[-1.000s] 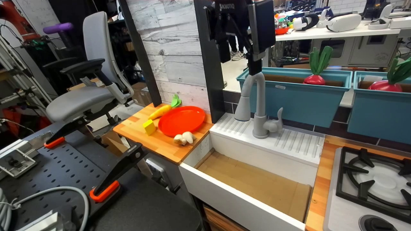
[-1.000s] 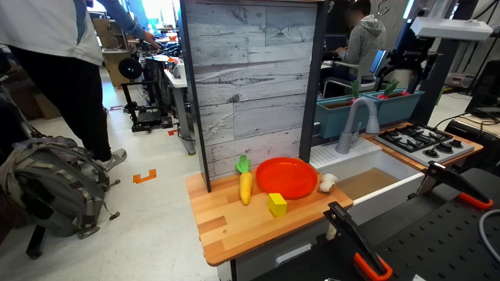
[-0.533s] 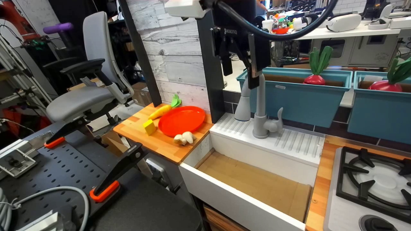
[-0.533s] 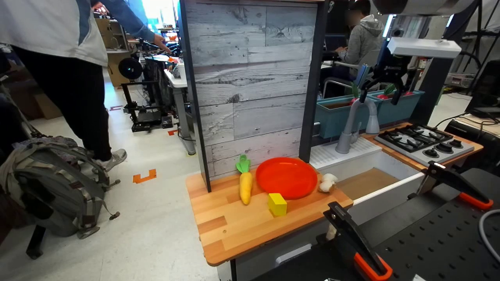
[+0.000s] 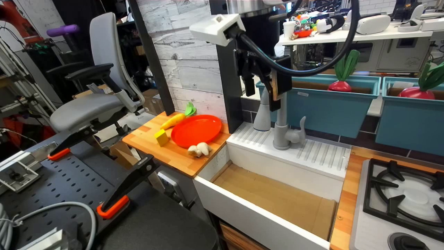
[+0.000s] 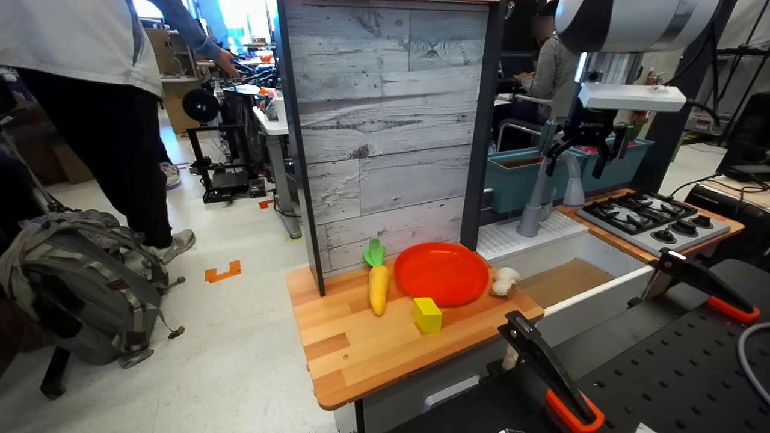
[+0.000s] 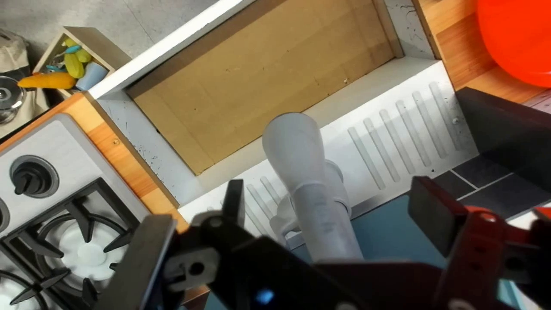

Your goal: Slide the tap to the left

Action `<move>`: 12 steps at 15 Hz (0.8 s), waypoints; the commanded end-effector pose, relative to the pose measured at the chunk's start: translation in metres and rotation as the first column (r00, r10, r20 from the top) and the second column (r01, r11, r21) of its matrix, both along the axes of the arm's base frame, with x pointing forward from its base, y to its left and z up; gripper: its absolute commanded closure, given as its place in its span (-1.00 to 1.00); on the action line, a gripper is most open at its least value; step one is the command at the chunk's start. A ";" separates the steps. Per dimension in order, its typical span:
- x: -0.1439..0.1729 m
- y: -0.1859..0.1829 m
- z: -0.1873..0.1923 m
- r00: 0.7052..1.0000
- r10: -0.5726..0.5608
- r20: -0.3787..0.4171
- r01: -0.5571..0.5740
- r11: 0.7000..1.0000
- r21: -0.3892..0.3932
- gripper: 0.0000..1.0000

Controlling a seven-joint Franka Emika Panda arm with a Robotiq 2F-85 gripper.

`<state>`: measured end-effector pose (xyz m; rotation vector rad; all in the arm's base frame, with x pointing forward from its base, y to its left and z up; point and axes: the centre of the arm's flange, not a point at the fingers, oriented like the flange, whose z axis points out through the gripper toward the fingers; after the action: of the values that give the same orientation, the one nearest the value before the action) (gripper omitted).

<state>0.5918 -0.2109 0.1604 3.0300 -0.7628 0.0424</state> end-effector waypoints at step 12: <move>0.002 0.027 0.003 1.000 0.023 0.003 -0.023 0.999 0.028 0.86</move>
<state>0.5957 -0.2075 0.1557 3.0202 -0.7245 0.0341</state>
